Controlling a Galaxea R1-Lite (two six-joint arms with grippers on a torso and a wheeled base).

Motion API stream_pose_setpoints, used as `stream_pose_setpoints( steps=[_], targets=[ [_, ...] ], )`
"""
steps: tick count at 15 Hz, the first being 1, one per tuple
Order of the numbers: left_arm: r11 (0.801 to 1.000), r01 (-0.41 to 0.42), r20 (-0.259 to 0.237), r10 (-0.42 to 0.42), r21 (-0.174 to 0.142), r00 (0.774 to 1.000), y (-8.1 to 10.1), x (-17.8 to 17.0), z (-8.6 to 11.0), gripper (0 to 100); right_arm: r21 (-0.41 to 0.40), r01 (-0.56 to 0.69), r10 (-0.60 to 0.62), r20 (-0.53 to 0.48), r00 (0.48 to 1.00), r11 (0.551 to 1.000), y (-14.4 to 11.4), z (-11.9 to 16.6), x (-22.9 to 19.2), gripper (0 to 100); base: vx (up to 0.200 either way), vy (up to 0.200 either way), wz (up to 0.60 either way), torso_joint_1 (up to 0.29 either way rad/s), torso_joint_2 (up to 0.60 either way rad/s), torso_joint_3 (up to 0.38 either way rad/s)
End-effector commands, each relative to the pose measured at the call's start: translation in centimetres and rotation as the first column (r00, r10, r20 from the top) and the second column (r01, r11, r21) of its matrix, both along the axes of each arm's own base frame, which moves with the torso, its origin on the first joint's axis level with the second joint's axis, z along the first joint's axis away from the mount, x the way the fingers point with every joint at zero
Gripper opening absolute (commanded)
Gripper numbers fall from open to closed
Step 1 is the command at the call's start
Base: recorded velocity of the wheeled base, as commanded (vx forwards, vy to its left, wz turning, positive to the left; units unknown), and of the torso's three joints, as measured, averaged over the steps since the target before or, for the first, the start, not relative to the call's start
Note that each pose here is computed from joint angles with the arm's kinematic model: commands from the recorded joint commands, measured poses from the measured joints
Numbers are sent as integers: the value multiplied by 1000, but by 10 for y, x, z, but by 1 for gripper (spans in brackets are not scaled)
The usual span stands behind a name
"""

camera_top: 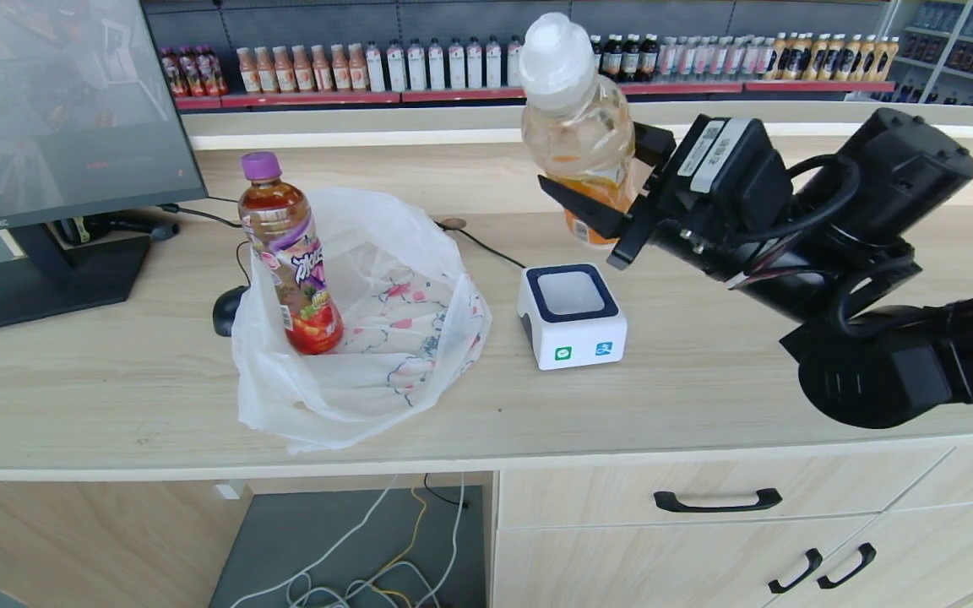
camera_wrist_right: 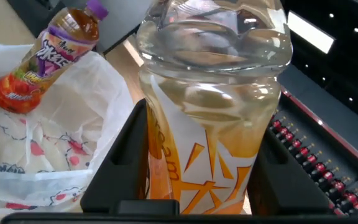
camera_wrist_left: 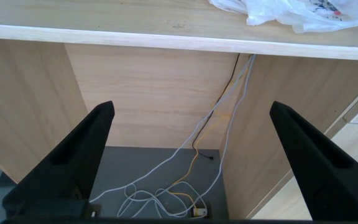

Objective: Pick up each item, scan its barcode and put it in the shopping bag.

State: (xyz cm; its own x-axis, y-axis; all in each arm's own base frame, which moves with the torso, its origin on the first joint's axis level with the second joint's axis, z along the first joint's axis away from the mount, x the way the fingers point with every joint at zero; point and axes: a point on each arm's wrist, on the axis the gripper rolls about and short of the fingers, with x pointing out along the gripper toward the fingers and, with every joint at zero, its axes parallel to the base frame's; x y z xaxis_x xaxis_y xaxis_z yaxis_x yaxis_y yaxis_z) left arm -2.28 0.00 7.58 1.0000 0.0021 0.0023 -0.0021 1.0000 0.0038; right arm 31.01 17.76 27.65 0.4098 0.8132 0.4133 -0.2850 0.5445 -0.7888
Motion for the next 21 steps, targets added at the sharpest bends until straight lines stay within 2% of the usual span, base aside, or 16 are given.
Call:
stream_pose_setpoints(
  steps=[1, 4, 8, 9, 10, 11, 15, 19, 21],
  targets=[
    [1000, -1, 1, 1, 1, 1000, 0, 0, 0, 100, 90, 7, -9, 21, 1000, 996, -11, 32, -25, 0, 0, 0, 0, 0, 0, 0],
    [1000, -1, 1, 1, 1, 1000, 0, 0, 0, 100, 207, 4, 9, -60, 998, 978, -14, 47, -57, 0, 0, 0, 0, 0, 0, 0],
    [1000, 1, 1, -1, 2, 1000, 0, 0, 0, 100, 315, 68, 35, -310, 950, 947, -30, 22, -93, 0, 0, 0, 0, 0, 0, 0],
    [1000, 1, 1, -1, 2, 1000, 0, 0, 0, 100, 315, 68, 35, -310, 950, 947, -30, 22, -93, 0, 0, 0, 0, 0, 0, 0],
    [1000, -1, 1, 1, 1, 1000, 0, 0, 0, 100, 357, 84, 64, -383, 922, 931, -35, 10, -100, 0, 0, 0, 0, 0, 0, 0],
    [1000, 1, 1, -1, 1, 1000, 0, 0, 0, 100, 393, 82, 93, -408, 908, 916, -37, 6, -101, 0, 0, 0, 0, 0, 0, 0],
    [1000, 1, 1, -1, 1, 1000, 0, 0, 0, 100, 526, 266, 63, -526, 848, 808, -42, -13, -99, 0, 0, 0, 0, 0, 0, 0],
    [1000, -1, 1, 1, 1, 1000, 0, 0, 0, 100, 496, 333, 19, -578, 816, 802, -43, -38, -99, 0, 0, 0, 0, 0, 0, 0],
    [1000, -1, 1, 1, 1, 1000, 0, 0, 0, 100, 503, 371, -18, -575, 818, 780, -44, -38, -99, 0, 0, 0, 0, 0, 0, 0]
  ],
)
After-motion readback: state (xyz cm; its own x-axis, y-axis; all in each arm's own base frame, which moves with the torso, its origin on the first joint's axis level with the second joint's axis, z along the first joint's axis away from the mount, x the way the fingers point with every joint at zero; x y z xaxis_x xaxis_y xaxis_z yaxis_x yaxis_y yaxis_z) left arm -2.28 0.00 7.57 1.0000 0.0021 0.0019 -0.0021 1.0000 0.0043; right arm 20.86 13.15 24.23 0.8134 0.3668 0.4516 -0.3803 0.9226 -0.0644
